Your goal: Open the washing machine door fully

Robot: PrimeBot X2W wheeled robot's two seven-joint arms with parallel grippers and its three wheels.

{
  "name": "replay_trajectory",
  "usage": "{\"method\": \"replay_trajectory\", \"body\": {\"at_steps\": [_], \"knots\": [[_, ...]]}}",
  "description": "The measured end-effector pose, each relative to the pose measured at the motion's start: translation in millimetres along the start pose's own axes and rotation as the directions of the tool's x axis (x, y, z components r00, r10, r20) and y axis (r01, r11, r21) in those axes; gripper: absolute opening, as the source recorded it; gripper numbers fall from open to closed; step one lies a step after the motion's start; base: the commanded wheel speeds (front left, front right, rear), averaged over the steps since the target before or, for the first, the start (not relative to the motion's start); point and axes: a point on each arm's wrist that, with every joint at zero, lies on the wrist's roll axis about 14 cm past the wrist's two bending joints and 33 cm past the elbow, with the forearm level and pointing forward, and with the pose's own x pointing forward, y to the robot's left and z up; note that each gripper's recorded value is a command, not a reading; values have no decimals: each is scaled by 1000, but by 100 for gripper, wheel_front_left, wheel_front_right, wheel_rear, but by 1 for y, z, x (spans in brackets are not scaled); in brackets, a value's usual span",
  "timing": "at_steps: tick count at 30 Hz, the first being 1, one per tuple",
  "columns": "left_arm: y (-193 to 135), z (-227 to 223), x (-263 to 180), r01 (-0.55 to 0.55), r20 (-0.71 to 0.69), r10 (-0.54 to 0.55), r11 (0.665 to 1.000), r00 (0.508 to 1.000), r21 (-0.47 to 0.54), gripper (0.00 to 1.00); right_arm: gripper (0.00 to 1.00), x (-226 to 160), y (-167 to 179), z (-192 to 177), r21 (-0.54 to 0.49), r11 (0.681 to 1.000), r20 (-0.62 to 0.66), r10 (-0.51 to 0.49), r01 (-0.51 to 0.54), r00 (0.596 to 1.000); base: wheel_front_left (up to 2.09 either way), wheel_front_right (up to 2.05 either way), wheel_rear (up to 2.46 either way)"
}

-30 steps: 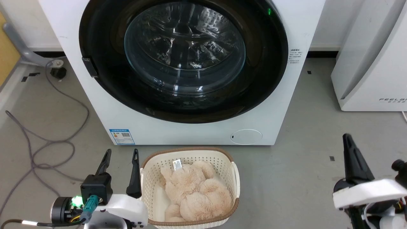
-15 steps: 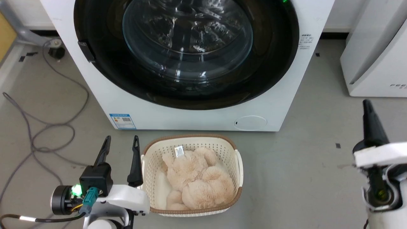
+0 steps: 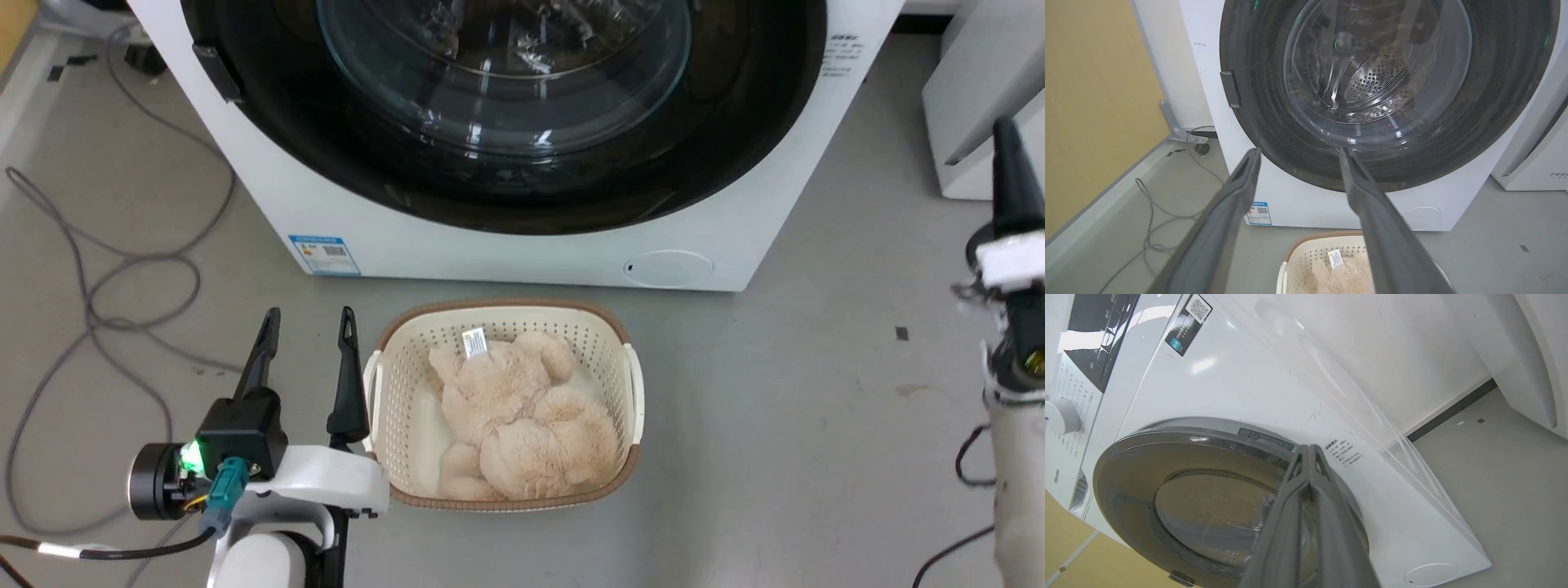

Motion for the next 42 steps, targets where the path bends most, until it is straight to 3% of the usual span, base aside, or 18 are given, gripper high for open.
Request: {"method": "replay_trajectory", "body": {"at_steps": [18, 31, 42], "knots": [[10, -18, 19, -52, -13, 52, 999, 999, -1, 100, 0, 87, 26, -27, 83, 995, -62, 55, -50, 997, 0, 0, 0], [12, -30, 30, -70, -17, 70, 998, 997, -2, 100, 0, 125, 27, -64, 130, 991, -174, 45, -23, 984, 0, 0, 0], [16, -33, 37, -89, -4, 89, 996, 996, 0, 100, 0, 136, 31, -90, 195, 981, -322, 80, -16, 943, 0, 0, 0]]}}
